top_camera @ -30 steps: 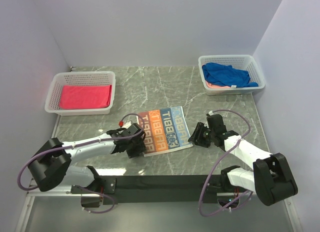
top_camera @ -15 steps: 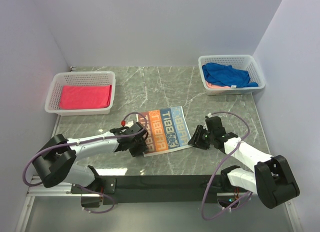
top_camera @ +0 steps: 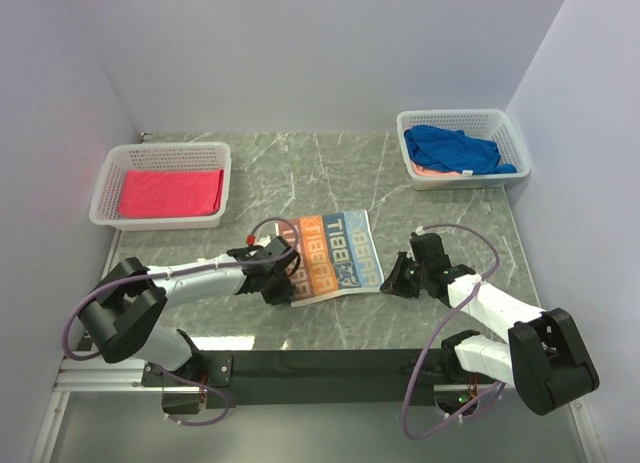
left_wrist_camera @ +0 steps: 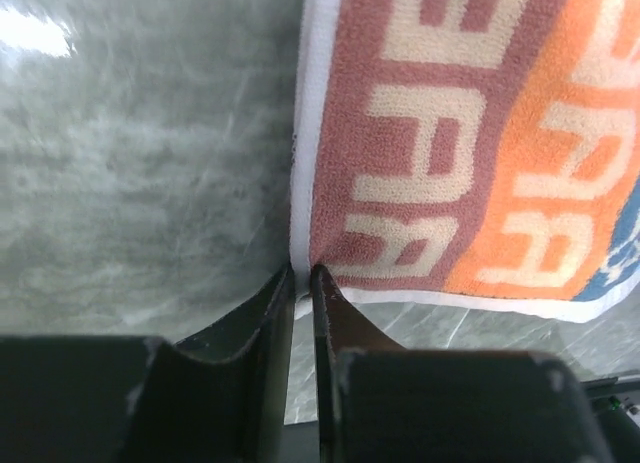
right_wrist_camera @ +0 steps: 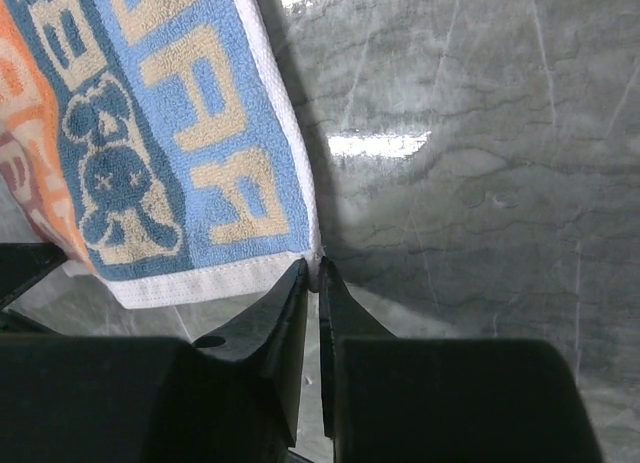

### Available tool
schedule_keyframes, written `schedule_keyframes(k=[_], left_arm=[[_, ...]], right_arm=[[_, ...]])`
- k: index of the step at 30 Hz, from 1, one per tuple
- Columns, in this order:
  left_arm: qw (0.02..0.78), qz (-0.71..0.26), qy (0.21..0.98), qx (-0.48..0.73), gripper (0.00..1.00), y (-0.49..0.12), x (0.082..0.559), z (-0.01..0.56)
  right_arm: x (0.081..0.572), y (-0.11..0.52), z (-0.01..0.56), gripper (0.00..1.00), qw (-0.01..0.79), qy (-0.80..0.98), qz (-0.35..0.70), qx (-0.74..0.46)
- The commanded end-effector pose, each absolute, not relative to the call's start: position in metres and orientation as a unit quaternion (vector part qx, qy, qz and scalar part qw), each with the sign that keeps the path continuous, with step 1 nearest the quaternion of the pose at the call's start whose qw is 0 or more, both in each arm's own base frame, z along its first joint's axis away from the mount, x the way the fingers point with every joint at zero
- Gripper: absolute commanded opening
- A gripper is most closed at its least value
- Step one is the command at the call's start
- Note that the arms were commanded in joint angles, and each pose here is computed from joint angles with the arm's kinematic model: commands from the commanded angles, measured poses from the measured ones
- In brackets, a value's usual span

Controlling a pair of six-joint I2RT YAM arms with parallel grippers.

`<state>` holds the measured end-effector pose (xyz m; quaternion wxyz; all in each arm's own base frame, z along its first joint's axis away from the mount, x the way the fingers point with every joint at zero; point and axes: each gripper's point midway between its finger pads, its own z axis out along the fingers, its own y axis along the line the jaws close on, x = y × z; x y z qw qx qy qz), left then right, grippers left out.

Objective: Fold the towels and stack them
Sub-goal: Fold the towel

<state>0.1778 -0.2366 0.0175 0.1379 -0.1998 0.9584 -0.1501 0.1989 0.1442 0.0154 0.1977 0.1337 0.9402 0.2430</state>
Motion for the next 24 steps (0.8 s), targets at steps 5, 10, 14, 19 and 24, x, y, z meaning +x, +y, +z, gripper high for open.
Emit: schedule_keyframes(k=[5,10,14,19,24], left_arm=[[0.163,-0.087,0.964,-0.192,0.18,-0.204,0.196,0.013],[0.171,-0.083,0.963,-0.193,0.24,-0.197,0.197,0.020],[0.156,-0.115,0.959,-0.206,0.42,-0.202,0.185,0.024],[0.159,-0.126,0.955,-0.215,0.46,-0.199,0.177,0.023],[0.168,-0.096,0.958,-0.213,0.42,-0.195,0.185,0.015]], right_arm=[[0.208,0.150,0.024,0.05,0.215,0.935,0.253,0.126],[0.209,0.165,0.032,0.04,0.219,0.929,0.274,0.117],[0.209,0.173,0.034,0.04,0.220,0.928,0.277,0.115],[0.210,0.179,0.034,0.04,0.222,0.927,0.279,0.113],[0.208,0.180,0.034,0.04,0.222,0.928,0.277,0.108]])
